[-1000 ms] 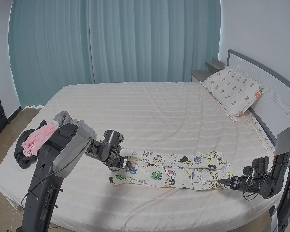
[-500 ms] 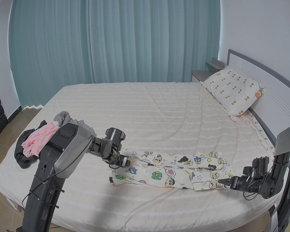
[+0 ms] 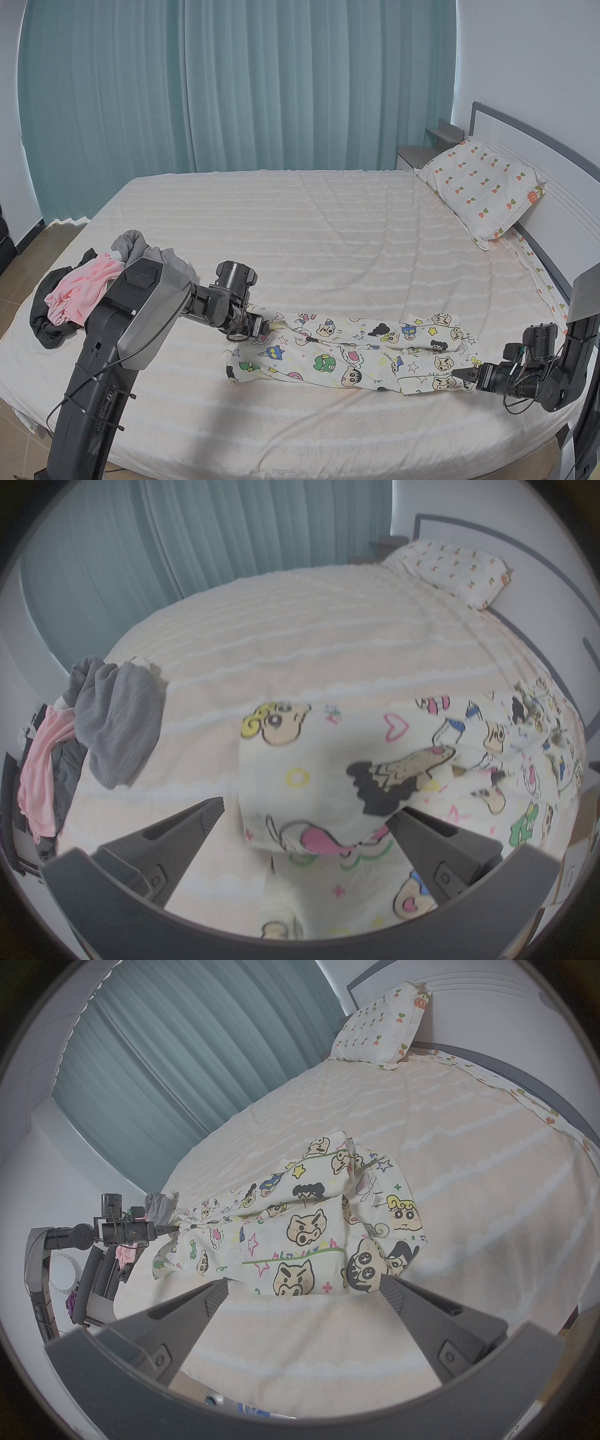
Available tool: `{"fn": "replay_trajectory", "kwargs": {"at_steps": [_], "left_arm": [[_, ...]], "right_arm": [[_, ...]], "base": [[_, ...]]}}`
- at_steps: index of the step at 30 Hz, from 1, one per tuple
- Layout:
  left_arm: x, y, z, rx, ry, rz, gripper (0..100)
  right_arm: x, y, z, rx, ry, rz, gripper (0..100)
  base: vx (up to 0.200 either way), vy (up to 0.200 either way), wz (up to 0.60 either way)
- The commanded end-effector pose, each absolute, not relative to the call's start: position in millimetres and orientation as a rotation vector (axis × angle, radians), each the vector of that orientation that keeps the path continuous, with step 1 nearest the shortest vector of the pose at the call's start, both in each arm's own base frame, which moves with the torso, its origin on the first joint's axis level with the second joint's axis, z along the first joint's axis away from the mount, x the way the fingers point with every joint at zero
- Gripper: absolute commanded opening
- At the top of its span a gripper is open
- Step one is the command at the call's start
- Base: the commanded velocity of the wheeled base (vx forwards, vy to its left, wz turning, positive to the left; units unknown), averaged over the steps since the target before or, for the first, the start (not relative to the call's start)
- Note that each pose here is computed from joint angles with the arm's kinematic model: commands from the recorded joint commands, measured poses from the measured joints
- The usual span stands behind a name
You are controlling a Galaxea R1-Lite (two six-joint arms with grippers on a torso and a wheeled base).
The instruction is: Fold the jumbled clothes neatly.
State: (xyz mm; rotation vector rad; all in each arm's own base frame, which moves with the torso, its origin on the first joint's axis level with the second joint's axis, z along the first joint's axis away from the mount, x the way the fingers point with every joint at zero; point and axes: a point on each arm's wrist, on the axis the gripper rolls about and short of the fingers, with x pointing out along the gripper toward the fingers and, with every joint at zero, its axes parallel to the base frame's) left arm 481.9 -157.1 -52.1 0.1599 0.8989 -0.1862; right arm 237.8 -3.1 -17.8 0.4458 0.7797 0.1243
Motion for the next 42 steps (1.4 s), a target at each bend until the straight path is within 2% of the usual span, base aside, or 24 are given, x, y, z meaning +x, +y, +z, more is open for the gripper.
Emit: {"fn": "replay_trajectory", "kwargs": {"at_steps": [1, 20, 21, 30, 37, 42], "left_arm": [[482.8, -156.6, -65.6, 0.156, 0.917, -0.196, 100], [487.8, -163.5, -69.1, 0.159, 0.980, -0.248, 100], [487.8, -163.5, -69.1, 0.159, 0.980, -0.248, 0], [478.3, -157.7, -46.1, 0.148, 1.073, -0.258, 0], [469.3, -153.4, -46.0, 0.141, 1.115, -0.258, 0], [467.4, -137.0, -37.1, 0.126, 1.125, -0.228, 0]], "right_arm": [[236.6, -3.4, -18.9, 0.448, 0.783, 0.123, 100], [236.7, -3.0, -18.8, 0.447, 0.782, 0.125, 100], [236.7, -3.0, -18.8, 0.447, 0.782, 0.125, 100], [237.0, -3.4, -19.1, 0.448, 0.781, 0.123, 100], [236.7, -3.8, -18.8, 0.450, 0.781, 0.121, 100], [236.3, -3.7, -18.9, 0.450, 0.783, 0.121, 100]], "base": [[0.000, 0.000, 0.00], [0.000, 0.000, 0.00], [0.000, 0.000, 0.00], [0.000, 0.000, 0.00], [0.000, 0.000, 0.00], [0.000, 0.000, 0.00]]}}
